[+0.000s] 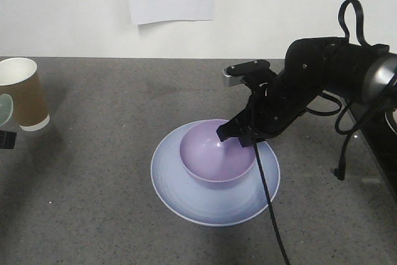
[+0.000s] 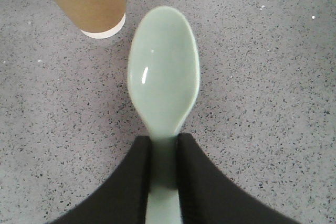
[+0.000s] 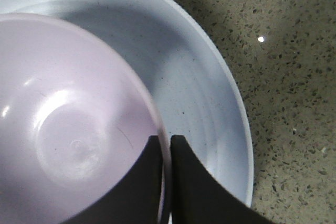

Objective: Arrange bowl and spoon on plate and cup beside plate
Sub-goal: 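Lower the lavender bowl onto the plate center with the right gripper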

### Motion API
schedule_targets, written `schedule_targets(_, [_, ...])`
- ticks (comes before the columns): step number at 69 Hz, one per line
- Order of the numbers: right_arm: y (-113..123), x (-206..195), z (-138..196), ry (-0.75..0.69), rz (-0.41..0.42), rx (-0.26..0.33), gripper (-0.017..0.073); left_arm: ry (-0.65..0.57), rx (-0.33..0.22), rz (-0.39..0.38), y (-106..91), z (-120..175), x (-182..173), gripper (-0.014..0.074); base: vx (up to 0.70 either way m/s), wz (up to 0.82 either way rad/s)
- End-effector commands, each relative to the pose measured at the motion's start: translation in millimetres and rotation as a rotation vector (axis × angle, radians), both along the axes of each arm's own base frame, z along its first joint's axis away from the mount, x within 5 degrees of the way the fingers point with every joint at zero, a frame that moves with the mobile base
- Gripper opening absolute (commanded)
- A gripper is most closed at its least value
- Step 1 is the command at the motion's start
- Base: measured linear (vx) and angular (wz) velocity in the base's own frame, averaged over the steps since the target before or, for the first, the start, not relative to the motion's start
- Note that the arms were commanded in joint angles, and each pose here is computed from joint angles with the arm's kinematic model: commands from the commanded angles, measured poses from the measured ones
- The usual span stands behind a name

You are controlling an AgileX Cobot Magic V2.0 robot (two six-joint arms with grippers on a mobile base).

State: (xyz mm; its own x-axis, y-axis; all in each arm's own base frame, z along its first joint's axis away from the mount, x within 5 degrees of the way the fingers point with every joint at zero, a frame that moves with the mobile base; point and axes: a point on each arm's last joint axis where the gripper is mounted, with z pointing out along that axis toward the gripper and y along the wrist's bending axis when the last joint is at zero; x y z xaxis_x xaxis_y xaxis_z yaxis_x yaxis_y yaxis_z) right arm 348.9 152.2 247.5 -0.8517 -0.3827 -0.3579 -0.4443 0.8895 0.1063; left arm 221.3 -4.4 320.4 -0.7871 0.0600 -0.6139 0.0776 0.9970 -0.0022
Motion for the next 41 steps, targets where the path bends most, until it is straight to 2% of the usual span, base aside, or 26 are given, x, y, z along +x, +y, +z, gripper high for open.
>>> schedule_targets(1, [1.6,1.7,27.2,-0.113,-0.002,0.051,-0.0001,-0.097,-0.012,0.006,-0.3,15.3,1.2,0.0055,0.00,0.00])
schedule_targets(12, [1.4,0.6,26.6,-0.099,-0.007,0.049,0.0017,-0.097,-0.012,0.006,-0.3,15.3,1.2,0.0055,0.00,0.00])
schedule_targets(18, [1.3,0.2,26.4,-0.094,-0.005,0.047,0.0063,-0.097,-0.012,0.006,-0.3,15.3,1.2,0.0055,0.00,0.00])
schedule_targets(36, [0.7,-1.2,28.9,-0.096,-0.004,0.047,0.0327,-0.097,-0.012,0.006,-0.3,15.3,1.2,0.0055,0.00,0.00])
schedule_targets(41, [-0.1,-3.1,33.6,-0.109,0.004,0.049,0.0376,-0.097,-0.012,0.006,-0.3,15.3,1.2,0.0055,0.00,0.00])
